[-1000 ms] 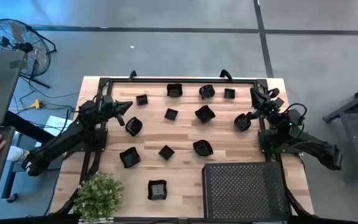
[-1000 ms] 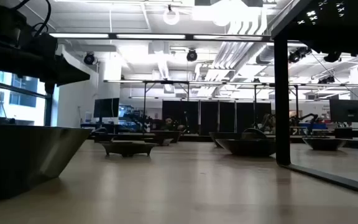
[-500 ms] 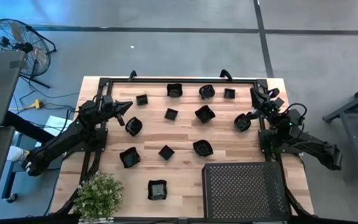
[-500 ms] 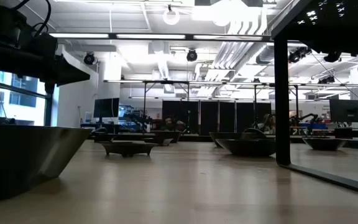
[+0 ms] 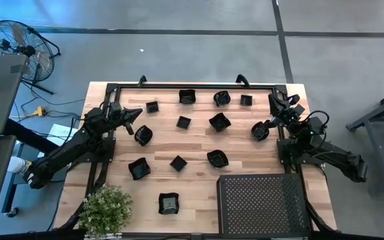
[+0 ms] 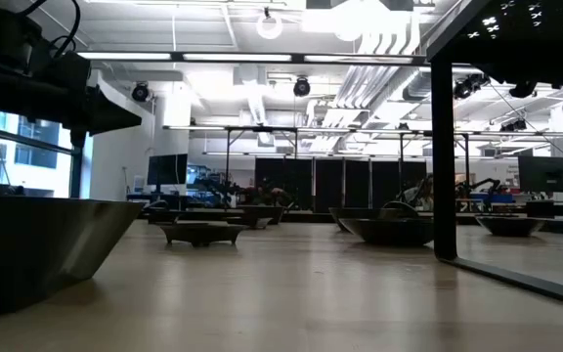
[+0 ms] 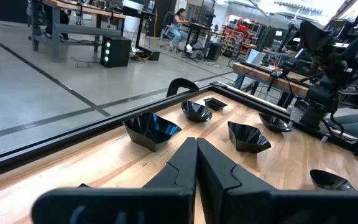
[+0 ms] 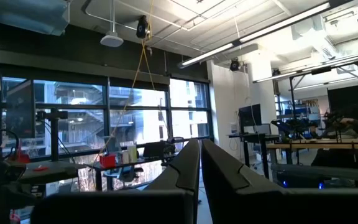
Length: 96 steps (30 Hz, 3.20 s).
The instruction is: Pick & Place Mini shaped plates
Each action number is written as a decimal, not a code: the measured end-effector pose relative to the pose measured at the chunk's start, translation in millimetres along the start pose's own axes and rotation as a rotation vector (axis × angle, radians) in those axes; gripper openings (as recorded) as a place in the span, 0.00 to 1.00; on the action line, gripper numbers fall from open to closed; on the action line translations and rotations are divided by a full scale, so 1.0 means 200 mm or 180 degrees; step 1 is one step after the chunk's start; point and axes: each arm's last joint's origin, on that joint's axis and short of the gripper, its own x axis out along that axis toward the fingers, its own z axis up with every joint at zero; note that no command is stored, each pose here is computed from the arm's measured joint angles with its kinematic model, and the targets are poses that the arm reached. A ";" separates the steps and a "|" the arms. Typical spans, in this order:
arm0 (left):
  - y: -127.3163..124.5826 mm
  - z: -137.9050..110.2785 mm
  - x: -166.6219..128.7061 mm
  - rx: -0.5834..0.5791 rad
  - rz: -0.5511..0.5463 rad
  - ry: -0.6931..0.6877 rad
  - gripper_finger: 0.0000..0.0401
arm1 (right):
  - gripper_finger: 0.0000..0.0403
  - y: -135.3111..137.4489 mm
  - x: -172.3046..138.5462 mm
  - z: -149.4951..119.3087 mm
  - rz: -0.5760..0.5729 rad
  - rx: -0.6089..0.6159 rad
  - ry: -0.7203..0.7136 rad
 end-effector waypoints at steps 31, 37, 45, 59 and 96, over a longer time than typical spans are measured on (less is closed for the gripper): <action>0.00 0.00 0.00 0.0000 0.0000 -0.0001 0.00 | 0.03 0.00 0.00 0.00 0.0000 0.0000 0.0001; 0.00 0.00 0.00 0.0000 0.0001 -0.0001 0.00 | 0.03 0.00 0.00 0.00 0.0000 -0.0001 0.0001; 0.00 0.00 0.00 0.0000 0.0000 -0.0001 0.00 | 0.03 0.00 0.00 0.00 0.0058 0.0535 0.0004; 0.00 0.00 0.00 0.0001 -0.0001 0.0000 0.00 | 0.00 0.04 0.11 0.14 0.0167 0.0864 0.0898; 0.00 0.00 0.00 -0.0506 -0.0022 0.0009 0.00 | 0.01 -0.14 0.41 -0.25 -0.1407 0.0656 0.6231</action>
